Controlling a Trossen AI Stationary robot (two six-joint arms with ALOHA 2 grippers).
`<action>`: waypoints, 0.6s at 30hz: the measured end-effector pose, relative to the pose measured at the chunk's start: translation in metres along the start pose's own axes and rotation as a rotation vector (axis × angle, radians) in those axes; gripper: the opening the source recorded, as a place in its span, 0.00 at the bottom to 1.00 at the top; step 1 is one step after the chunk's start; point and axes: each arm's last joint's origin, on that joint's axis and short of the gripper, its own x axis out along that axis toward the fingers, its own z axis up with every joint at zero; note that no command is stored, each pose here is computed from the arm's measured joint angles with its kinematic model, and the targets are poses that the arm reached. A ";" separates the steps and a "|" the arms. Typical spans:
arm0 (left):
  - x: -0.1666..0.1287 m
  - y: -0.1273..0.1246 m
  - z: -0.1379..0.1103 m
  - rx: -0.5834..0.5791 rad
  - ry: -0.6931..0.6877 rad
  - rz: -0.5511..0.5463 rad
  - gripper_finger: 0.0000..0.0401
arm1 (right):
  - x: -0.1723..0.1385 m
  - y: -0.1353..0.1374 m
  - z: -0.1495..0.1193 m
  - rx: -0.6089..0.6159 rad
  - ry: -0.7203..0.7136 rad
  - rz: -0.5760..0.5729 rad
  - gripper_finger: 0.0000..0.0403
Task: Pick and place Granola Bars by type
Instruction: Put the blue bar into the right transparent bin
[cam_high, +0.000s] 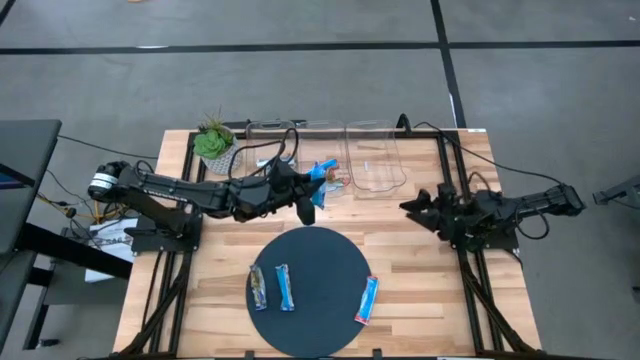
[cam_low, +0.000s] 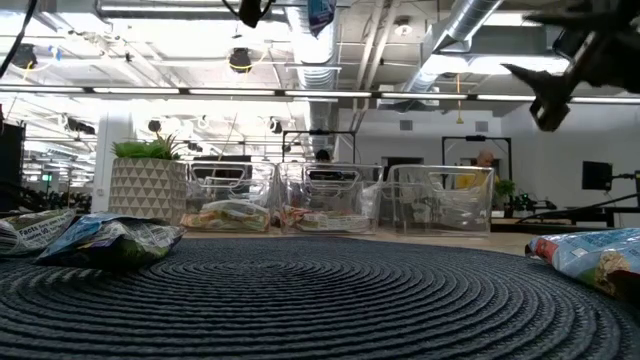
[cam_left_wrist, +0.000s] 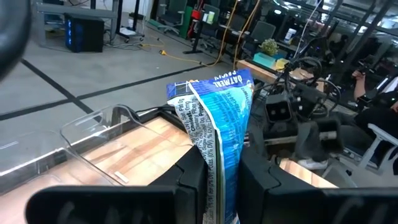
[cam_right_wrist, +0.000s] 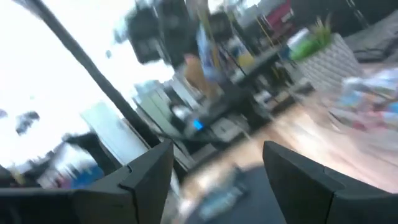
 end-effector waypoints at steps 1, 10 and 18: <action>0.000 0.000 0.000 -0.003 0.000 0.001 0.13 | 0.000 0.002 0.003 0.027 -0.030 0.012 0.60; 0.002 0.003 0.001 -0.014 -0.004 0.012 0.13 | -0.003 0.014 0.021 0.126 -0.217 0.152 0.60; 0.003 0.005 0.002 -0.018 -0.007 0.020 0.13 | -0.006 0.019 0.029 0.128 -0.299 0.205 0.60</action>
